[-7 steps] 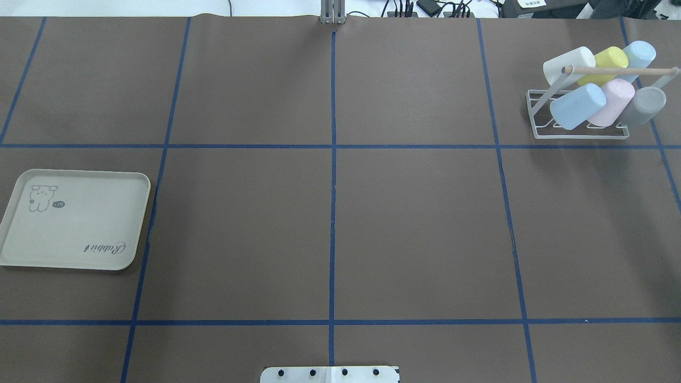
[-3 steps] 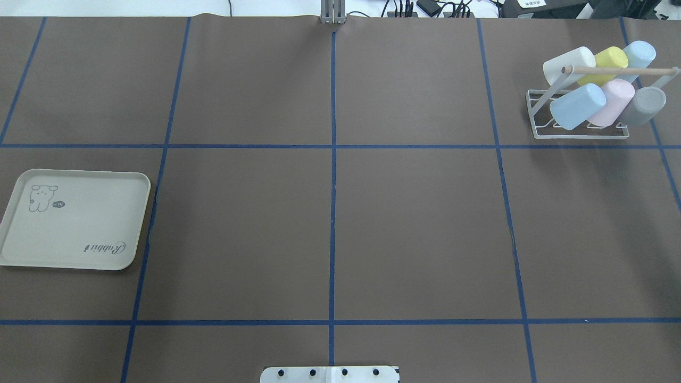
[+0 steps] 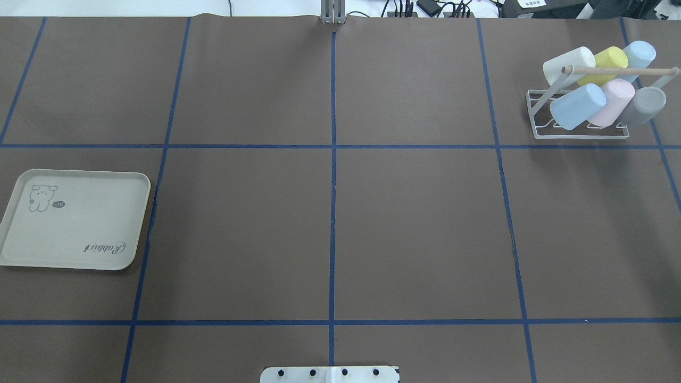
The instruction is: Transfer IKEA cup to right arm and place on rack
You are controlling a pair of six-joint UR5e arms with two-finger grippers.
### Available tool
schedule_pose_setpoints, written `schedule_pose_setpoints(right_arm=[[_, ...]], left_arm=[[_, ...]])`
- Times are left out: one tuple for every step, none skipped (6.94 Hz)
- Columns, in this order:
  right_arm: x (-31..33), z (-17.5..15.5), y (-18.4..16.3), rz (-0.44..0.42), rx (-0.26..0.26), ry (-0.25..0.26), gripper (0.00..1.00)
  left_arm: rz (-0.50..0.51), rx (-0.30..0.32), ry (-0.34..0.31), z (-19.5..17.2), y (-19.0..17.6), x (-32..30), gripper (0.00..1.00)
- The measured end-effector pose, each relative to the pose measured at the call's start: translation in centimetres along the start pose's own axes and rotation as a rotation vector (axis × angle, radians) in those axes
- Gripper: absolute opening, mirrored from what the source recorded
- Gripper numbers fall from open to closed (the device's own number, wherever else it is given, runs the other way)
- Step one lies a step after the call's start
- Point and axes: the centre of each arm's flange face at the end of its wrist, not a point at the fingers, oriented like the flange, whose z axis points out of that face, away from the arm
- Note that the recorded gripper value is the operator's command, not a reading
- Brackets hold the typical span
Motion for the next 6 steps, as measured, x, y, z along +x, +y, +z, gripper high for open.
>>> schedule_pose_setpoints(right_arm=[[-0.02,0.01,0.00,-0.001,0.000,0.000,1.00],[-0.03,0.01,-0.01,-0.001,0.000,-0.001,1.00],[-0.04,0.01,-0.01,-0.001,0.000,-0.001,1.00],[-0.05,0.02,-0.02,-0.002,0.000,-0.001,1.00],[-0.06,0.03,-0.02,-0.001,0.000,-0.001,1.00],[-0.07,0.03,-0.02,-0.001,0.000,-0.001,1.00]], left_arm=[[0.000,0.001,0.000,-0.03,-0.05,0.01,1.00],[0.000,0.001,0.000,-0.04,-0.08,0.01,1.00],[0.001,0.002,-0.001,-0.08,-0.14,0.03,1.00],[0.002,0.003,-0.001,-0.11,-0.20,0.04,1.00],[0.003,0.003,-0.001,-0.12,-0.23,0.04,1.00],[0.003,0.004,-0.001,-0.14,-0.25,0.05,1.00]])
